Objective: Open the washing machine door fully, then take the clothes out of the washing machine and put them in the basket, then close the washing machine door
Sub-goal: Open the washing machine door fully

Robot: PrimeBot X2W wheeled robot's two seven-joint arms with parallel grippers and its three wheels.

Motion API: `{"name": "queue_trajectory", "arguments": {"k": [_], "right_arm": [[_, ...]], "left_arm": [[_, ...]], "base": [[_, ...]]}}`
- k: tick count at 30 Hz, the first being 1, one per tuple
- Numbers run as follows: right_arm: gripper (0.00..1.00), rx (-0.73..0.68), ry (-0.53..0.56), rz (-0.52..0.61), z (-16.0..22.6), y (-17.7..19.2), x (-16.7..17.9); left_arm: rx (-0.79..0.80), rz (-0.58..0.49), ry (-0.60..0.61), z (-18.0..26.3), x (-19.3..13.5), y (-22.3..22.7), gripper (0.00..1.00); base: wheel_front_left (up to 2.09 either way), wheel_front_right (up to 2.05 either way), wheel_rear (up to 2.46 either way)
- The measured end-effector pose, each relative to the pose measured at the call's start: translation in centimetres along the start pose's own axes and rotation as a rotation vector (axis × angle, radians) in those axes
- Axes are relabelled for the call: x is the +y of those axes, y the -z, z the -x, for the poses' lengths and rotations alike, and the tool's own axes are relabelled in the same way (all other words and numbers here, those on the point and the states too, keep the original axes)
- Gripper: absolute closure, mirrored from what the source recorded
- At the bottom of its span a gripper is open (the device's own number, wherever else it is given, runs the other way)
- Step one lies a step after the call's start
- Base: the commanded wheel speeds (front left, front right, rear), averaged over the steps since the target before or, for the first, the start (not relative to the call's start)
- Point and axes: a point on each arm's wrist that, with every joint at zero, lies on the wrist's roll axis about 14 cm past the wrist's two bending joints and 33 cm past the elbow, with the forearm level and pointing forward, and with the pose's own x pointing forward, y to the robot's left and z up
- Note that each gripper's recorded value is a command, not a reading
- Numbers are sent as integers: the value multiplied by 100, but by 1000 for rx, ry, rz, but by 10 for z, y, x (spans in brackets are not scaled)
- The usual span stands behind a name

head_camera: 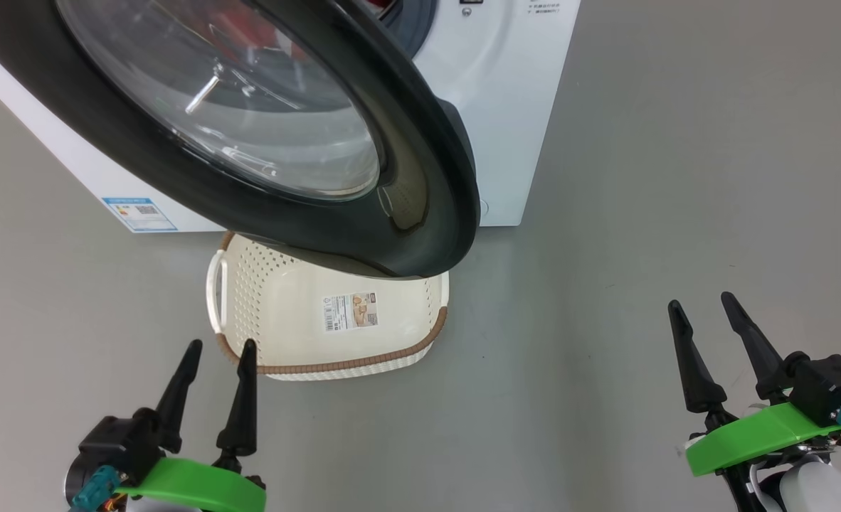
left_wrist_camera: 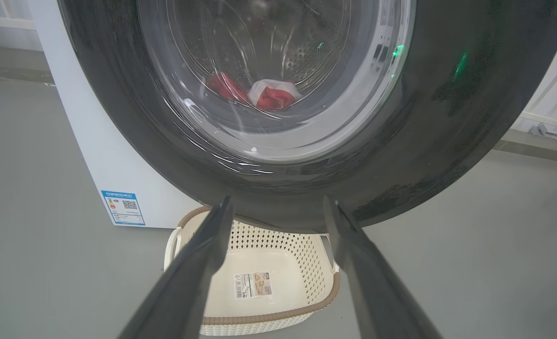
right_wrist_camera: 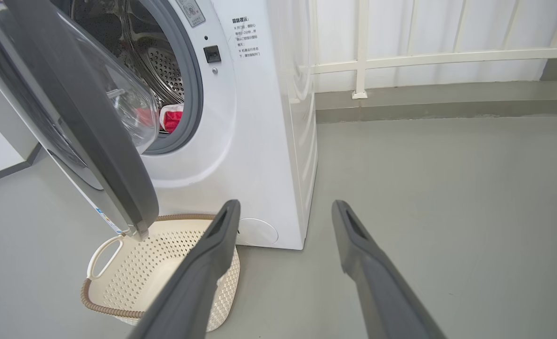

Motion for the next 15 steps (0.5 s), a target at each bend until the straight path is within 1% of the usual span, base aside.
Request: {"name": "queue_trajectory", "arguments": {"k": [8, 10, 11, 12, 13, 15], "right_arm": [[0, -12, -1, -3, -2, -3, 2], [0, -30, -3, -30, -4, -7, 5], [54, -41, -2, -56, -5, -10, 6], [91, -56, -4, -100, -7, -14, 10], [100, -77, -11, -150, -11, -19, 14], [100, -116, -38, -233, -20, -32, 25]], "left_arm": [[1, -1, -1, 1, 0, 0, 0], [2, -1, -2, 1, 1, 1, 0], [2, -1, -2, 1, 1, 1, 0], [3, -1, -2, 2, 1, 1, 0], [3, -1, -1, 2, 0, 1, 0], [2, -1, -4, 2, 1, 0, 0]], "base": [[0, 0, 0], [0, 0, 0], [0, 0, 0], [0, 0, 0], [0, 0, 0], [0, 0, 0]]}}
